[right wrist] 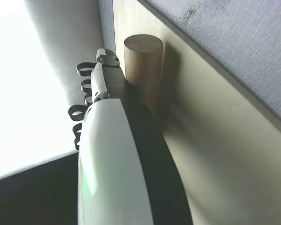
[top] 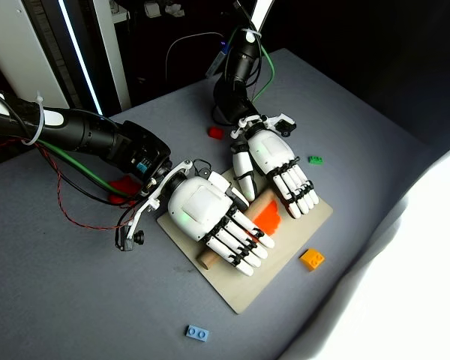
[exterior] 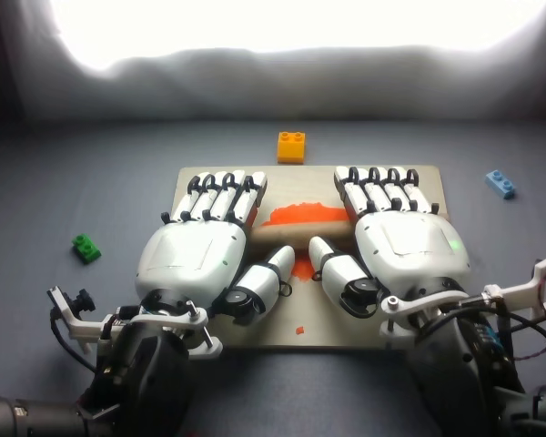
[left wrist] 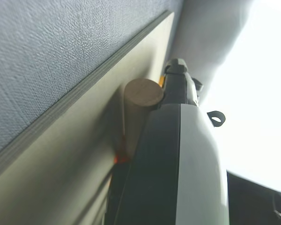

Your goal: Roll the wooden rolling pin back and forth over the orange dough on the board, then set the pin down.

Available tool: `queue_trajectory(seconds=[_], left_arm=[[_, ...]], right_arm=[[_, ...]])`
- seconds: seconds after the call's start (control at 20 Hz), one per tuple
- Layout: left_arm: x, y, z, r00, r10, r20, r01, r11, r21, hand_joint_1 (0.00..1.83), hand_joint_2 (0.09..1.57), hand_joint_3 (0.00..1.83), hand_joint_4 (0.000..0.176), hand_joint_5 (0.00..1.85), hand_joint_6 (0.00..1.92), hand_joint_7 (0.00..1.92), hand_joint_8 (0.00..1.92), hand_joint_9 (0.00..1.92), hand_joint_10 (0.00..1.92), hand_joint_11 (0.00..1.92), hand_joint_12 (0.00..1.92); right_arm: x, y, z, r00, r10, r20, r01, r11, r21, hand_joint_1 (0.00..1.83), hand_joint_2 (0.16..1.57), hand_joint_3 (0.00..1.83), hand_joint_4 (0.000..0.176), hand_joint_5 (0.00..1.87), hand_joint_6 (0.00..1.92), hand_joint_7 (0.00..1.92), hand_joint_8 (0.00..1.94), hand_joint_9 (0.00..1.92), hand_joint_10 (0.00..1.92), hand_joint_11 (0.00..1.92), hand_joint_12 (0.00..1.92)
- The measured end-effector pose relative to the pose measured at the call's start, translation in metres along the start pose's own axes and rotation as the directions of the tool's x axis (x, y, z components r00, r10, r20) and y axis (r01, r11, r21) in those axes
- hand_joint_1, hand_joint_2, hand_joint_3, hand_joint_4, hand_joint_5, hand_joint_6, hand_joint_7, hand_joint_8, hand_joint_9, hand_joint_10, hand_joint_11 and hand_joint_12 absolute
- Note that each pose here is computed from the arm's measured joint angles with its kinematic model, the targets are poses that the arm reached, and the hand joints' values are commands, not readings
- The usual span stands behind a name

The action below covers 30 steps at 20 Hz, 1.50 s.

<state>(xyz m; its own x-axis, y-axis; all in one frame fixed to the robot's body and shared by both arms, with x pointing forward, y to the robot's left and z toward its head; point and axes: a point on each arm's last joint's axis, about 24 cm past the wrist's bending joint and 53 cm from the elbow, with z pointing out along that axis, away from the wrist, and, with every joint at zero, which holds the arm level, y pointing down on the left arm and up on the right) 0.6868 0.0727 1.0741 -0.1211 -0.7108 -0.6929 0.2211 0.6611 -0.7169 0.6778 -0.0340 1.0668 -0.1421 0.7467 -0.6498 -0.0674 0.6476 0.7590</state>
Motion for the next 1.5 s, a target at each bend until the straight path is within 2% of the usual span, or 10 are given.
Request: queue_trajectory(seconds=[0.55, 1.0, 1.5], left_arm=[[-0.001, 0.000, 0.009, 1.0000, 0.009, 0.001, -0.009, 0.9999, 0.008, 0.00, 1.49, 0.00, 0.000, 0.00, 0.00, 0.00, 0.00, 0.00, 0.00, 0.00, 0.00], [-0.002, -0.001, 0.017, 1.0000, -0.006, 0.000, 0.006, 0.9999, 0.010, 0.00, 1.49, 0.00, 0.000, 0.00, 0.00, 0.00, 0.00, 0.00, 0.00, 0.00, 0.00], [-0.004, -0.001, 0.027, 1.0000, 0.000, 0.010, 0.000, 0.9999, 0.016, 0.00, 1.50, 0.00, 0.000, 0.00, 0.00, 0.00, 0.00, 0.00, 0.00, 0.00, 0.00]], right_arm=[[-0.003, -0.002, 0.006, 1.000, 0.003, 0.005, -0.003, 1.000, 0.007, 0.00, 1.57, 0.04, 0.000, 0.02, 0.00, 0.02, 0.00, 0.00, 0.00, 0.00, 0.00], [-0.006, -0.004, 0.011, 1.000, 0.005, 0.008, -0.005, 1.000, 0.017, 0.00, 1.57, 0.04, 0.000, 0.02, 0.00, 0.03, 0.01, 0.00, 0.00, 0.00, 0.00], [-0.011, -0.008, 0.021, 1.000, 0.015, 0.011, -0.016, 0.999, 0.030, 0.00, 1.57, 0.07, 0.000, 0.03, 0.00, 0.04, 0.00, 0.00, 0.00, 0.00, 0.00]])
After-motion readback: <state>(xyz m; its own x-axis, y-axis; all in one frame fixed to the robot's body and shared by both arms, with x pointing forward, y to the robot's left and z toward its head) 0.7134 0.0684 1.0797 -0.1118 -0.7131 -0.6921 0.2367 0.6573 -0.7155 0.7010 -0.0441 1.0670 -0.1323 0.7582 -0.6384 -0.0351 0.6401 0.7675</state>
